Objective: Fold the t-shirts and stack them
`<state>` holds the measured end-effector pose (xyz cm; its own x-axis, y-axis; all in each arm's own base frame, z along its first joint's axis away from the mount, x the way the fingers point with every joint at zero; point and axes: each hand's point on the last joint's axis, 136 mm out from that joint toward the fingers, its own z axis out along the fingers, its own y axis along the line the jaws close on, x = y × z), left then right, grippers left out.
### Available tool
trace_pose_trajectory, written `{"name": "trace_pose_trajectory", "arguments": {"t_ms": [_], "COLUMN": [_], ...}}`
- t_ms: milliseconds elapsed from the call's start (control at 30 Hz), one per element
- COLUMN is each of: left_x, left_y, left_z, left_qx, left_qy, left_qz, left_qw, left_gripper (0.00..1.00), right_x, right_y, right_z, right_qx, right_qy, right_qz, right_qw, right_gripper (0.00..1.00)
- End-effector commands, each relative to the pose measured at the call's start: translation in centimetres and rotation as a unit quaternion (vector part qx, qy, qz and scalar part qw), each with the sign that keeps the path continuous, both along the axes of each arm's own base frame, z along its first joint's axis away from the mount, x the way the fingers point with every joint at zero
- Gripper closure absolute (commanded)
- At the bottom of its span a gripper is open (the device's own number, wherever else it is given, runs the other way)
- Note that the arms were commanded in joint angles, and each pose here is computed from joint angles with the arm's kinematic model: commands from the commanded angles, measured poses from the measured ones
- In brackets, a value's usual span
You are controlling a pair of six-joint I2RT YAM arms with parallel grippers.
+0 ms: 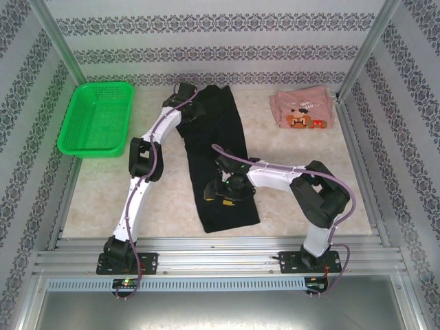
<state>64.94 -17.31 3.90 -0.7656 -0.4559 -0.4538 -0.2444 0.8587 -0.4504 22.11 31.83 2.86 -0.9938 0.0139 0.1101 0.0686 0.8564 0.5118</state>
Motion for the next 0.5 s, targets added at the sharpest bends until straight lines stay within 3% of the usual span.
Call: {"name": "trace_pose_trajectory", "arguments": {"t_ms": [0,200,333,400,467], "left_x": [-0.4,0.5,0.6,0.7,1.2], "left_y": [-1.4,-2.4,-1.7,-1.1,-0.4], "left_z": [-4.1,-3.5,-3.4,-2.5,0.1], "left_qx": [-0.024,-0.039,-0.045,-0.059,-0.077], "left_qy": [0.023,-0.004,-0.001,0.002,-0.014], "left_qz": [-0.039,-0.068,-0.064,-0.053,-0.043], "left_qw": [0.999,0.997,0.997,0.997,0.996], "left_gripper": [0.53,0.5,0.49,0.44,0.29], "right_x": [-2.1,-1.5,-1.7,-1.7,-1.4], "right_y": [1.0,5.0,6.1,5.9,5.9], "right_z": [-3.0,-2.2,-1.9,-1.4,0.0], "right_qx": [-0.016,0.036,0.037,0.038,0.047], "right_qy": [0.065,0.083,0.082,0.079,0.066], "right_qz": [-0.008,-0.025,-0.017,-0.019,-0.02], "right_qw": [0.998,0.996,0.996,0.996,0.997], "right_gripper": [0.27,0.27,0.25,0.24,0.21]}}
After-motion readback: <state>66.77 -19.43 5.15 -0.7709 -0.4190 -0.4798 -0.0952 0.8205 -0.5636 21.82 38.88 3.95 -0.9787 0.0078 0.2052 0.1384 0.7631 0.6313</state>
